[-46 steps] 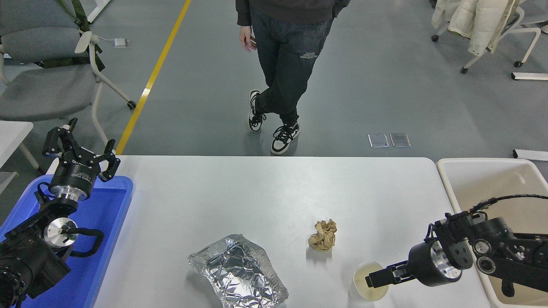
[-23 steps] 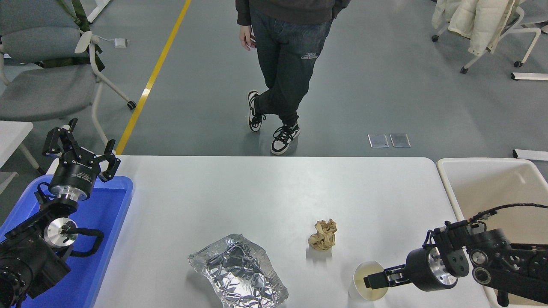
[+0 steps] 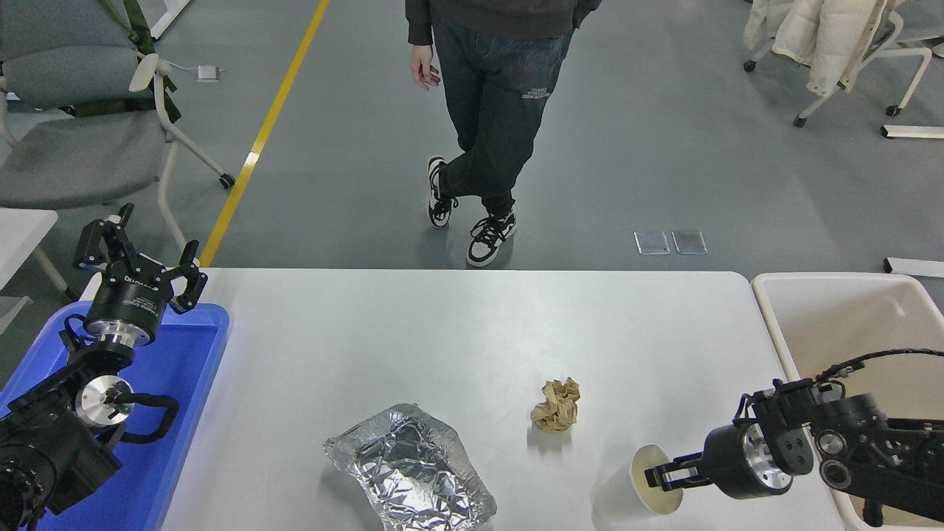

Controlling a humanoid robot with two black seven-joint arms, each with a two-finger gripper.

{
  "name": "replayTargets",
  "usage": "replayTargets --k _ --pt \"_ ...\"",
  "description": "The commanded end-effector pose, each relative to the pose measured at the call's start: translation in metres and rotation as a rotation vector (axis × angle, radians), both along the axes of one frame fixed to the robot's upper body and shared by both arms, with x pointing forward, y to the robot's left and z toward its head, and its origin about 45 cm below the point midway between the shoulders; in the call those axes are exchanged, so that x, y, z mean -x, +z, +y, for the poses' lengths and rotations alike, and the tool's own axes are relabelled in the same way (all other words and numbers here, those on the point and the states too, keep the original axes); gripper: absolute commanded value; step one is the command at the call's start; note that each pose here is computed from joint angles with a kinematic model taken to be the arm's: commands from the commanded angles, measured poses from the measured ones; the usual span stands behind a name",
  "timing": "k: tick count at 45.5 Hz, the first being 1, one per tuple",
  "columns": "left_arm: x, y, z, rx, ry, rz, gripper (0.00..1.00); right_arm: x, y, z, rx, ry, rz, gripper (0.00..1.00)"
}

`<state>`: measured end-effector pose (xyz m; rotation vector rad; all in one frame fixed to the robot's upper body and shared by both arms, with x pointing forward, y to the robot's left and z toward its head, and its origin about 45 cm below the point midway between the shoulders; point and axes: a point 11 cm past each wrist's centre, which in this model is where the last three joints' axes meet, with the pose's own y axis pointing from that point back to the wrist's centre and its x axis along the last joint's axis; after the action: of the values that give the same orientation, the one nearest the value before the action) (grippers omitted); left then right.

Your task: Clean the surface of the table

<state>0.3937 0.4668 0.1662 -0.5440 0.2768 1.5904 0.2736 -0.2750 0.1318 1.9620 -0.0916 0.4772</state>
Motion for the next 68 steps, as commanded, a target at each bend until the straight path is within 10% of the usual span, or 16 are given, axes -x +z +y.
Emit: replayTargets --k 1,41,68 --pt "0.000 0.000 0.000 0.000 0.001 0.000 1.00 -0.016 0.026 -0.003 -0.031 -0.030 -0.046 0.00" --pt "0.000 0.000 0.000 -0.002 0.001 0.002 1.00 -0.045 0.267 -0.063 -0.213 -0.205 -0.323 0.00" --pt "0.000 0.000 0.000 -0.002 0.001 0.002 1.00 -0.056 0.283 -0.142 -0.175 -0.427 -0.401 0.00"
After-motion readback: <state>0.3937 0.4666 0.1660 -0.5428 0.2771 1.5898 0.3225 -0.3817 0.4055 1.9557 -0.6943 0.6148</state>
